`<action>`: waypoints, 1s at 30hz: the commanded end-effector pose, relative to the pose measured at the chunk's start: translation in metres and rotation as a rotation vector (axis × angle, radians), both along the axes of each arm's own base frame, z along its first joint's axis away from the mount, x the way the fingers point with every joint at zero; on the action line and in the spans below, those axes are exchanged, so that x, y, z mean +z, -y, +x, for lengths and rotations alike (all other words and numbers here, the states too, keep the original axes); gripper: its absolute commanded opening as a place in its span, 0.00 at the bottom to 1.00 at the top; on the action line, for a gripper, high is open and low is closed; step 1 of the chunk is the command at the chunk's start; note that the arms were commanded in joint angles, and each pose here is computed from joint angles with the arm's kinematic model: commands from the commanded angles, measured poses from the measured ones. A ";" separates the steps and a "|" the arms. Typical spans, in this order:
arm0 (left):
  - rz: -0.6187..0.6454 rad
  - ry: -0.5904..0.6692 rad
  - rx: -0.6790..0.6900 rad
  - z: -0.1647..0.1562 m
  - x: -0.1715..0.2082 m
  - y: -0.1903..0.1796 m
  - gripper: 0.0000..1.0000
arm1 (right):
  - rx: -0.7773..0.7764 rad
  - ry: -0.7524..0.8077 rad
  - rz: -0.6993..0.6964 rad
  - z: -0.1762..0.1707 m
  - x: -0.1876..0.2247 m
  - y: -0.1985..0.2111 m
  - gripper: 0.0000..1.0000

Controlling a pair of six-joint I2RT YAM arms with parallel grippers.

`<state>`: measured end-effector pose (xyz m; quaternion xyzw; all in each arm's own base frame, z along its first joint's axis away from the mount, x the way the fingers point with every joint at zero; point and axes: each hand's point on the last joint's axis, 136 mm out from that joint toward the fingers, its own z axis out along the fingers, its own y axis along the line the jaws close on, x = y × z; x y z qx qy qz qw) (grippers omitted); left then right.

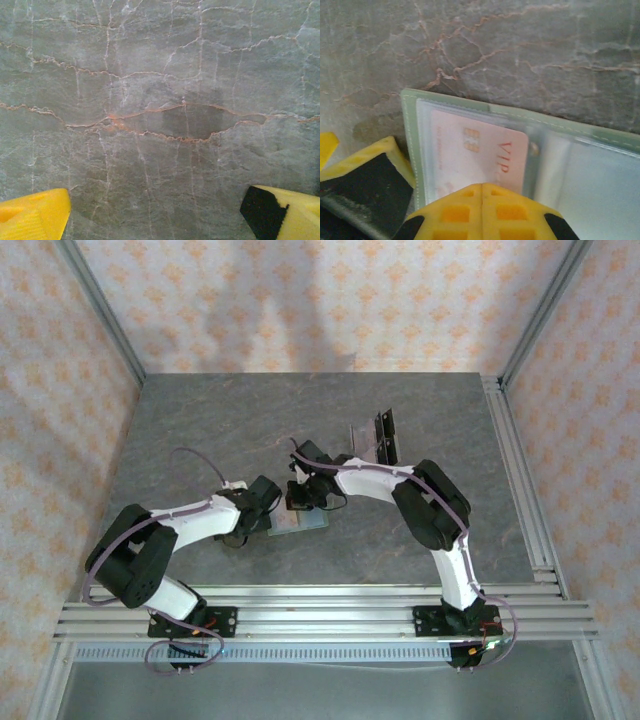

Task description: Put the credit cards into the card holder

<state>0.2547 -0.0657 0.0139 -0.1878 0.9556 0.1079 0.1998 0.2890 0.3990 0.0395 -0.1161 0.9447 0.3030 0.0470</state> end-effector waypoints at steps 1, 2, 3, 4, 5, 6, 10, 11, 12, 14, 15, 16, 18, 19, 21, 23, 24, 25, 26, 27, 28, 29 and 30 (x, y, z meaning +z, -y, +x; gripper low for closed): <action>-0.016 -0.032 -0.019 -0.003 -0.014 0.009 0.95 | 0.006 -0.002 0.008 0.000 0.005 -0.007 0.00; -0.014 -0.030 -0.018 -0.003 -0.013 0.008 0.95 | 0.005 0.009 0.007 0.001 0.008 -0.006 0.00; -0.011 -0.027 -0.018 -0.003 -0.011 0.008 0.95 | 0.005 0.024 0.002 0.001 0.012 -0.003 0.00; -0.005 -0.023 -0.014 -0.003 -0.009 0.006 0.95 | 0.005 0.039 -0.005 0.002 0.016 0.000 0.00; 0.000 -0.018 -0.012 -0.003 -0.007 0.005 0.95 | 0.003 0.051 -0.010 0.002 0.019 0.002 0.00; 0.005 -0.011 -0.007 -0.003 -0.005 0.002 0.95 | 0.000 0.062 -0.013 0.003 0.022 0.006 0.00; 0.022 0.009 0.009 -0.006 0.000 -0.005 0.95 | -0.012 0.079 -0.022 0.003 0.027 0.017 0.00; 0.023 0.010 0.011 -0.006 0.001 -0.006 0.95 | -0.014 0.081 -0.027 0.003 0.027 0.019 0.00; 0.026 0.011 0.013 -0.006 0.001 -0.006 0.95 | -0.015 0.078 -0.031 0.002 0.025 0.021 0.00; 0.031 0.008 0.017 -0.007 0.000 -0.008 0.95 | -0.014 0.074 -0.041 0.001 0.021 0.023 0.00; 0.034 0.005 0.019 -0.007 -0.001 -0.009 0.95 | -0.013 0.070 -0.047 0.001 0.017 0.024 0.00; 0.037 0.001 0.019 -0.007 -0.002 -0.009 0.95 | -0.013 0.063 -0.049 0.000 0.015 0.025 0.00; 0.039 -0.003 0.020 -0.007 -0.004 -0.009 0.95 | -0.011 0.055 -0.054 -0.001 0.009 0.025 0.00; 0.041 -0.005 0.021 -0.008 -0.004 -0.009 0.95 | -0.011 0.053 -0.057 0.000 0.006 0.025 0.00; 0.046 -0.007 0.020 -0.008 -0.005 -0.010 0.95 | -0.009 0.043 -0.064 -0.001 0.001 0.025 0.00; 0.050 -0.009 0.021 -0.008 -0.005 -0.011 0.95 | -0.009 0.040 -0.071 -0.001 -0.003 0.025 0.00; 0.051 -0.011 0.020 -0.008 -0.006 -0.011 0.95 | -0.010 0.038 -0.077 -0.001 -0.006 0.026 0.00; 0.051 -0.011 0.019 -0.008 -0.006 -0.010 0.95 | -0.009 0.036 -0.079 -0.001 -0.008 0.026 0.00; 0.053 -0.016 0.019 -0.008 -0.007 -0.010 0.95 | -0.007 0.033 -0.080 -0.002 -0.010 0.026 0.00; 0.054 -0.018 0.019 -0.008 -0.008 -0.010 0.95 | -0.006 0.030 -0.081 -0.002 -0.011 0.026 0.00; 0.054 -0.021 0.018 -0.009 -0.009 -0.010 0.95 | -0.005 0.026 -0.080 -0.002 -0.012 0.025 0.00; 0.054 -0.023 0.020 -0.008 -0.010 -0.010 0.95 | -0.004 0.021 -0.080 -0.003 -0.013 0.025 0.00; 0.054 -0.026 0.020 -0.008 -0.011 -0.010 0.95 | -0.004 0.020 -0.080 -0.003 -0.014 0.025 0.00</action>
